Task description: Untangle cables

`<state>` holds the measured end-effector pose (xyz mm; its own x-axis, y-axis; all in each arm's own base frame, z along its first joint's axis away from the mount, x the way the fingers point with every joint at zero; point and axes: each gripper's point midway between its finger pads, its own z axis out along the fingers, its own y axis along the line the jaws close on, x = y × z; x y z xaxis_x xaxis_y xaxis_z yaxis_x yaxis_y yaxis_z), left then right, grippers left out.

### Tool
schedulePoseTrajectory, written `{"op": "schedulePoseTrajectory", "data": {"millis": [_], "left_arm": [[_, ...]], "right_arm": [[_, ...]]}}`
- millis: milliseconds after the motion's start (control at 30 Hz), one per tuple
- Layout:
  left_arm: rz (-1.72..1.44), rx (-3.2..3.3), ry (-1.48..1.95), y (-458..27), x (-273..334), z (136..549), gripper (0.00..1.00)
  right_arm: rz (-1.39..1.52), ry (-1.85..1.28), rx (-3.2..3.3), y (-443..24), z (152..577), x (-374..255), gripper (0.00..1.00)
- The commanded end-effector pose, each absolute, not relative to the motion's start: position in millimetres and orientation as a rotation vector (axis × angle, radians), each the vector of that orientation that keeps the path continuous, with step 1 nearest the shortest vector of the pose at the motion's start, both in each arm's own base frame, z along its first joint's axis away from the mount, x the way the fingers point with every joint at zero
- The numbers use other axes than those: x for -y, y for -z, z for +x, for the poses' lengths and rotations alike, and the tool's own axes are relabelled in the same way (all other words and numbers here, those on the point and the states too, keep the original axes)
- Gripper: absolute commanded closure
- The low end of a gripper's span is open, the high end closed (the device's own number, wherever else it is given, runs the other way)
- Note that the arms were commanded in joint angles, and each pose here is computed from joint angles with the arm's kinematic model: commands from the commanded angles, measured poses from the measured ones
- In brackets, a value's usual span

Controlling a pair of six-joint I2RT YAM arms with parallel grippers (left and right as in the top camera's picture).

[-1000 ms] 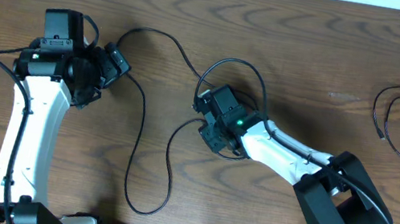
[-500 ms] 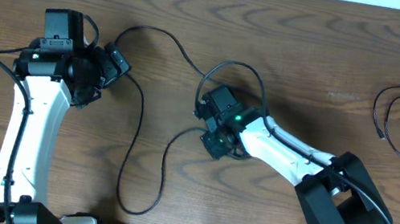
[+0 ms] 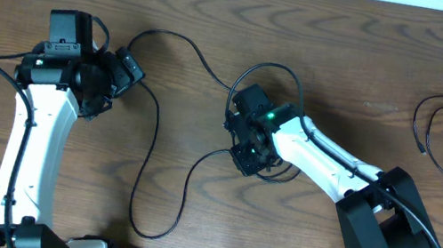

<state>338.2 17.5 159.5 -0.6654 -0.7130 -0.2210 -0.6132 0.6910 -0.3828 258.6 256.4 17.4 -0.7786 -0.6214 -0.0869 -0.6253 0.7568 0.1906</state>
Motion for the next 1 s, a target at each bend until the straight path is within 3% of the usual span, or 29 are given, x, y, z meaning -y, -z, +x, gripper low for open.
{"op": "schedulePoseTrajectory", "data": {"millis": [0, 100, 167, 333, 500, 600, 667, 967], "left_arm": [[-1.049, -2.547, 0.395, -160, -18, 339, 0.02], [-1.049, -2.548, 0.395, -160, -18, 339, 0.02], [-1.049, -2.548, 0.395, -160, -18, 339, 0.02], [-1.049, -2.548, 0.395, -160, -18, 339, 0.02], [-1.048, -2.548, 0.395, -160, -18, 339, 0.02], [-1.048, -2.548, 0.395, -160, -18, 339, 0.02], [-1.049, -2.548, 0.395, -160, -18, 339, 0.02], [-1.049, -2.548, 0.395, -160, -18, 339, 0.02]], "right_arm": [[-1.026, -0.177, -2.899, -19, 272, -245, 0.80], [-1.015, -0.054, -2.884, -17, 279, -233, 0.81], [-1.017, -0.058, -2.891, -17, 277, -233, 0.69], [-1.038, -0.052, -2.934, -15, 266, -227, 0.56], [-1.130, -0.232, -2.942, -16, 251, -242, 0.53], [-1.129, -0.320, -2.931, -17, 249, -252, 0.58], [-1.132, -0.315, -2.923, -17, 250, -253, 0.62], [-1.148, -0.163, -2.901, -5, 252, -240, 0.61]]}}
